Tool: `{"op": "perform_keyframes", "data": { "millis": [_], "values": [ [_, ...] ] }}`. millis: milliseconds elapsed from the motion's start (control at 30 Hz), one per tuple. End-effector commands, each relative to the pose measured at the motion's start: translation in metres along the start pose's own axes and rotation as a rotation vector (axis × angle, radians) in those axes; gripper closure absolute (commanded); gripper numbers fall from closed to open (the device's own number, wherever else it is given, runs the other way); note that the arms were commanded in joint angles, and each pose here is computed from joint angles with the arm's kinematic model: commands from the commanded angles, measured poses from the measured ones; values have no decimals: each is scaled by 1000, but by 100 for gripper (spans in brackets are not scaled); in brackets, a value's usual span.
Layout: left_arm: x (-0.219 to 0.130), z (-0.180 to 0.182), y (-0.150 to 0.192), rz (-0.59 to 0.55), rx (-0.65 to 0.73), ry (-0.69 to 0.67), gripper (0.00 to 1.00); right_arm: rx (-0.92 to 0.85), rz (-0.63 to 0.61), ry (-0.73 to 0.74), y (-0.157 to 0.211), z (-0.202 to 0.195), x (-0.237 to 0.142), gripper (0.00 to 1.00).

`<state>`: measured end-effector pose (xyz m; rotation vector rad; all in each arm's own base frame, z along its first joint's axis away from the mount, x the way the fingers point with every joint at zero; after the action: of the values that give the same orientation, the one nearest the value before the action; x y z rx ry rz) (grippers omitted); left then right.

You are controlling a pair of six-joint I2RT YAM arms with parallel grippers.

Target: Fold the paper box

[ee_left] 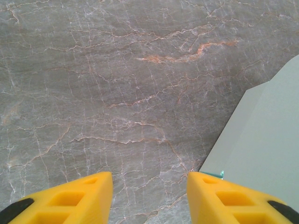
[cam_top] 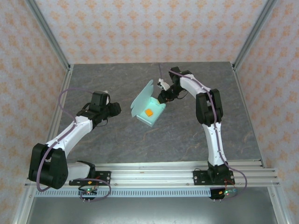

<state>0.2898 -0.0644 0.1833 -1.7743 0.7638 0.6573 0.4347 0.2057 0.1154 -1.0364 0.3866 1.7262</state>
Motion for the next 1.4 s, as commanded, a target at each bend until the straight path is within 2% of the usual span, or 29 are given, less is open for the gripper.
{"op": "perform_keyframes", "data": {
  "millis": [0,400,800,1367],
  "values": [
    [-7,1,-6,-26,25,-22,54,-14,0,-10,-3,1,-2,77],
    [-4,2,-4,-18,27,-25,54,11,-41,91,1,3,-6,85],
    [-1,3,-1,-7,38,-30,54,47,-79,399,5,14,-5,90],
    [0,4,1,-8,40,-27,54,107,-91,858,13,15,12,91]
  ]
}}
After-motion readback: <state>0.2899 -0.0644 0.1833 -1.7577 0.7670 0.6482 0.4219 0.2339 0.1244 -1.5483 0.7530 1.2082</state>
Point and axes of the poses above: each hand's point on the last joint's axis, 136 mm out from that joint toward the fingers, its own x axis out along the fingers, its own z axis along the line the jaws close on, y = z × x, the point moved 8 cm from there along -x, back along the fingers, and after that the axes turned 7 degrees about x, right-handed, at the moved point
